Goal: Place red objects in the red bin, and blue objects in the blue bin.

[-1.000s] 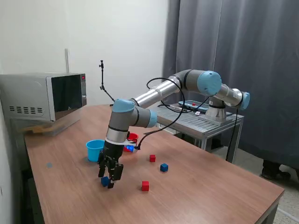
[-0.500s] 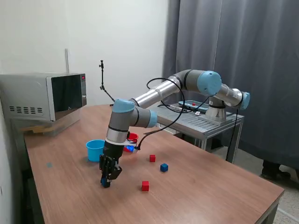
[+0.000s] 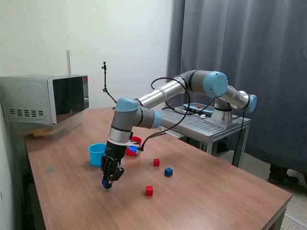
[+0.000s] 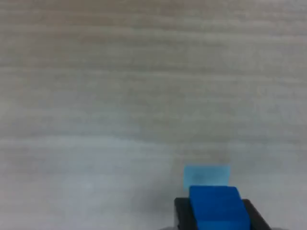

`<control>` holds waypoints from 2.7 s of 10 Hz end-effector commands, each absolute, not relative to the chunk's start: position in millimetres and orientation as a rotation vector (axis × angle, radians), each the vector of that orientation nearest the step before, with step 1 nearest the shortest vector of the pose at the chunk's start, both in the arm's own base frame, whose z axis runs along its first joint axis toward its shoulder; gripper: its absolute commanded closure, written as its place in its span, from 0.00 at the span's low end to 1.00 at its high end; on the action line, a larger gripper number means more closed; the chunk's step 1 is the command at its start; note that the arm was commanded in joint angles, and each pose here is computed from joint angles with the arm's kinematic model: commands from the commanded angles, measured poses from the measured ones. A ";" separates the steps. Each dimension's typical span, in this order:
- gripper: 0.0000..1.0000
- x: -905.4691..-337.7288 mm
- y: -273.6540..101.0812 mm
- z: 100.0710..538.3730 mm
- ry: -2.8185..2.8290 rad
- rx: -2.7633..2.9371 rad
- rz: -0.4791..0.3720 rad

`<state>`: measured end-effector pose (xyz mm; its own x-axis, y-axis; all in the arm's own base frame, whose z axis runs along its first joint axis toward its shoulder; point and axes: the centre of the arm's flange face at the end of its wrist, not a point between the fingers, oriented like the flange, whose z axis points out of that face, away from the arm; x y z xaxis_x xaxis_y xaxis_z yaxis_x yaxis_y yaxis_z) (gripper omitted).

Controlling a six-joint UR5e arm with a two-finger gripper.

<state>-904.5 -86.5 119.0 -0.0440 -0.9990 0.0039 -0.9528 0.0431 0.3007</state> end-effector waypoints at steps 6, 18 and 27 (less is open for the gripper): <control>1.00 -865.0 -2.0 219.8 -2.284 1.912 -0.491; 1.00 -844.0 83.8 204.4 -2.463 1.802 -0.484; 0.00 -847.6 85.2 186.7 -2.448 1.793 -0.419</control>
